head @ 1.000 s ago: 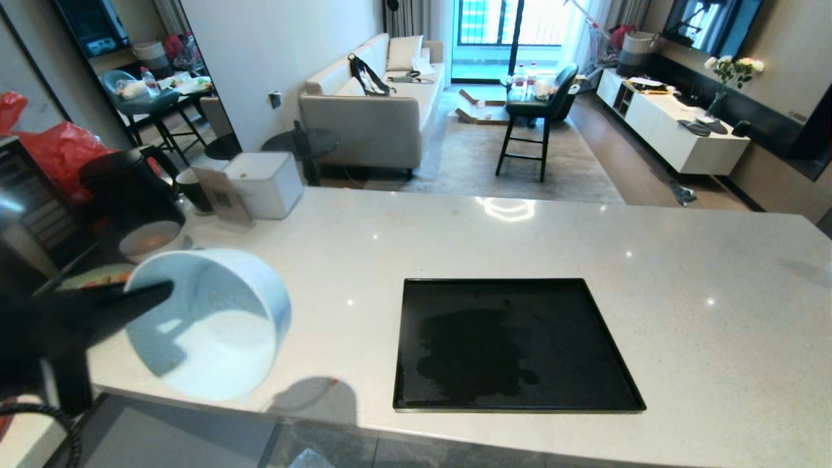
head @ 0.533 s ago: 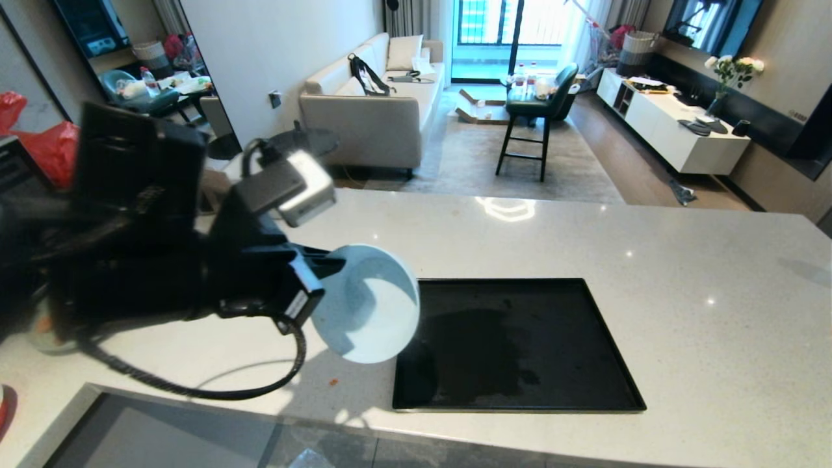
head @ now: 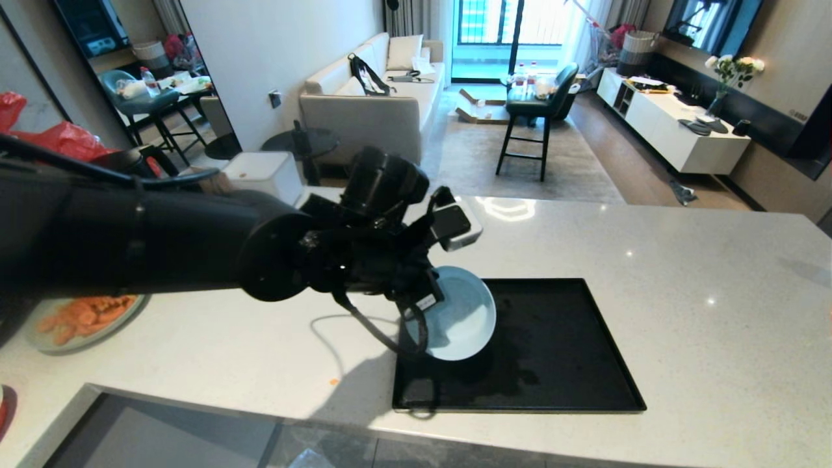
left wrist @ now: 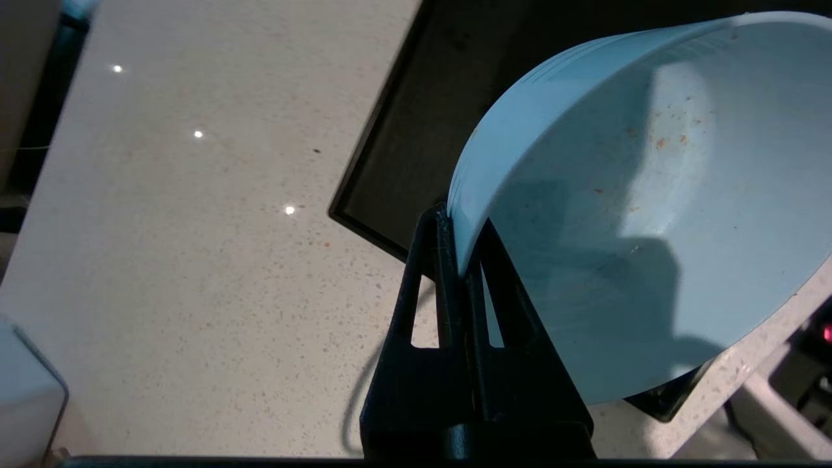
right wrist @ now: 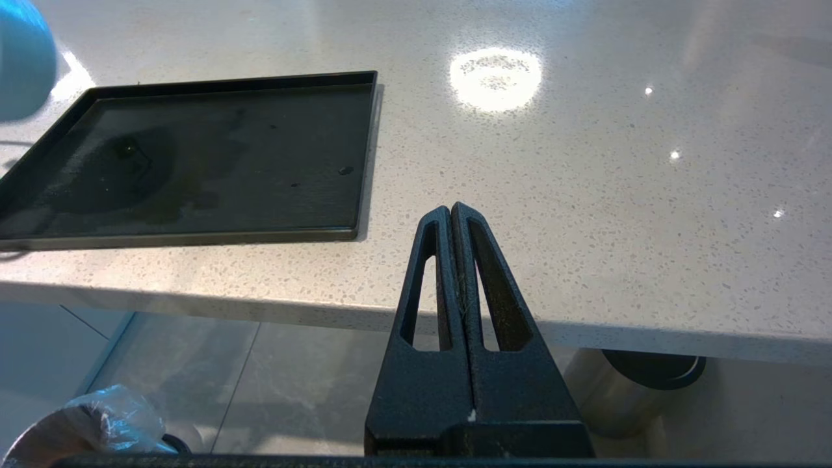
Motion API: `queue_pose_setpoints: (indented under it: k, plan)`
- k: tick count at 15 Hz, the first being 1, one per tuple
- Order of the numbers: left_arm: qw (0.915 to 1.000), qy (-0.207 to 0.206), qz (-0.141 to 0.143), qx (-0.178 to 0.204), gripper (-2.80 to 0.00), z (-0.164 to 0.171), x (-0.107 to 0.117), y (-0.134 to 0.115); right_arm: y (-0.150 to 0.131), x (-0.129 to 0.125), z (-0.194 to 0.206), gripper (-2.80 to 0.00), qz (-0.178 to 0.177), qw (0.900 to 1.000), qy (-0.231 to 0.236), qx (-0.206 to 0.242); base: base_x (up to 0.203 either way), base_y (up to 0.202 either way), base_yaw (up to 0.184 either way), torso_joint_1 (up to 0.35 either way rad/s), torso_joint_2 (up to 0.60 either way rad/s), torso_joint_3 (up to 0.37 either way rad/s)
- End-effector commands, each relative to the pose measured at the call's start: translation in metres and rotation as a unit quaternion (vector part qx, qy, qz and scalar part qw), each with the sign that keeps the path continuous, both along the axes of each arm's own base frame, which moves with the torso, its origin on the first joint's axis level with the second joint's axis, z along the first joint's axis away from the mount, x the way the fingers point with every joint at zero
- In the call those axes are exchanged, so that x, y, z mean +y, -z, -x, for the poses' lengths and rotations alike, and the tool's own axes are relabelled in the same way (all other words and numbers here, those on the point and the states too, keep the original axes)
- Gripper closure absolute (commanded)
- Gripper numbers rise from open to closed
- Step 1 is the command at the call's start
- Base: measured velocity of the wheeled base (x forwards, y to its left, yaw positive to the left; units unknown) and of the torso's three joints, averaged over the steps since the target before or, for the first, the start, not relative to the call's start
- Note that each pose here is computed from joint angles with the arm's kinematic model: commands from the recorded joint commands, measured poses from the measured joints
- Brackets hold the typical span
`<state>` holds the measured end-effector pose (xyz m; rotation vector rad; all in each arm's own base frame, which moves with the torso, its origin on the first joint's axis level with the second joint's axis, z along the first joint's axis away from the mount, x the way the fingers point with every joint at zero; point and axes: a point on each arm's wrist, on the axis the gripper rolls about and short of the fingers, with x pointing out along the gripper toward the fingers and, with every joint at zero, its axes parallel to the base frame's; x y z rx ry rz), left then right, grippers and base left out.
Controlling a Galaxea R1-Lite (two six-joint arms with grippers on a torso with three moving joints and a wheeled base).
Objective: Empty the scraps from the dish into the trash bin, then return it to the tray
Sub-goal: Put the bowl back to the table
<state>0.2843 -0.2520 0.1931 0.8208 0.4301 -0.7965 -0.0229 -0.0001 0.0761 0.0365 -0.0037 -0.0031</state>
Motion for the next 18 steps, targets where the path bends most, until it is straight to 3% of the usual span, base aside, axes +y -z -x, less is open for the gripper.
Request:
queue_pose_setpoints:
  k: [1, 5, 7, 10, 13, 15, 18]
  plan:
    - [0.9979, 0.019, -0.053, 0.031, 0.0, -0.011, -0.015, 0.023, 0.0, 0.0, 0.0, 0.0, -0.001, 1.0, 0.0, 0.0, 0.0, 0.0, 0.0, 0.0, 0.0, 0.0]
    - [0.9941, 0.051, -0.095, 0.006, 0.0, -0.021, -0.024, 0.029, 0.0, 0.0, 0.0, 0.0, 0.0, 1.0, 0.0, 0.0, 0.0, 0.0, 0.0, 0.0, 0.0, 0.0]
    - [0.9931, 0.042, -0.109, -0.01, 0.0, -0.025, -0.031, 0.03, 0.0, 0.0, 0.0, 0.0, 0.0, 1.0, 0.0, 0.0, 0.0, 0.0, 0.0, 0.0, 0.0, 0.0]
    - [0.9978, 0.012, -0.065, -0.013, 0.0, -0.037, -0.052, 0.029, 0.0, 0.0, 0.0, 0.0, -0.001, 1.0, 0.0, 0.0, 0.0, 0.0, 0.0, 0.0, 0.0, 0.0]
    - [0.9969, -0.077, 0.012, 0.0, 0.0, -0.043, -0.078, 0.026, 0.0, 0.0, 0.0, 0.0, 0.0, 1.0, 0.0, 0.0, 0.0, 0.0, 0.0, 0.0, 0.0, 0.0]
    - [0.986, -0.157, 0.038, 0.039, 0.0, -0.039, -0.083, 0.024, 0.0, 0.0, 0.0, 0.0, 0.0, 1.0, 0.0, 0.0, 0.0, 0.0, 0.0, 0.0, 0.0, 0.0]
    - [0.9575, -0.26, 0.068, 0.104, 0.0, -0.033, -0.073, 0.028, 0.0, 0.0, 0.0, 0.0, 0.0, 1.0, 0.0, 0.0, 0.0, 0.0, 0.0, 0.0, 0.0, 0.0]
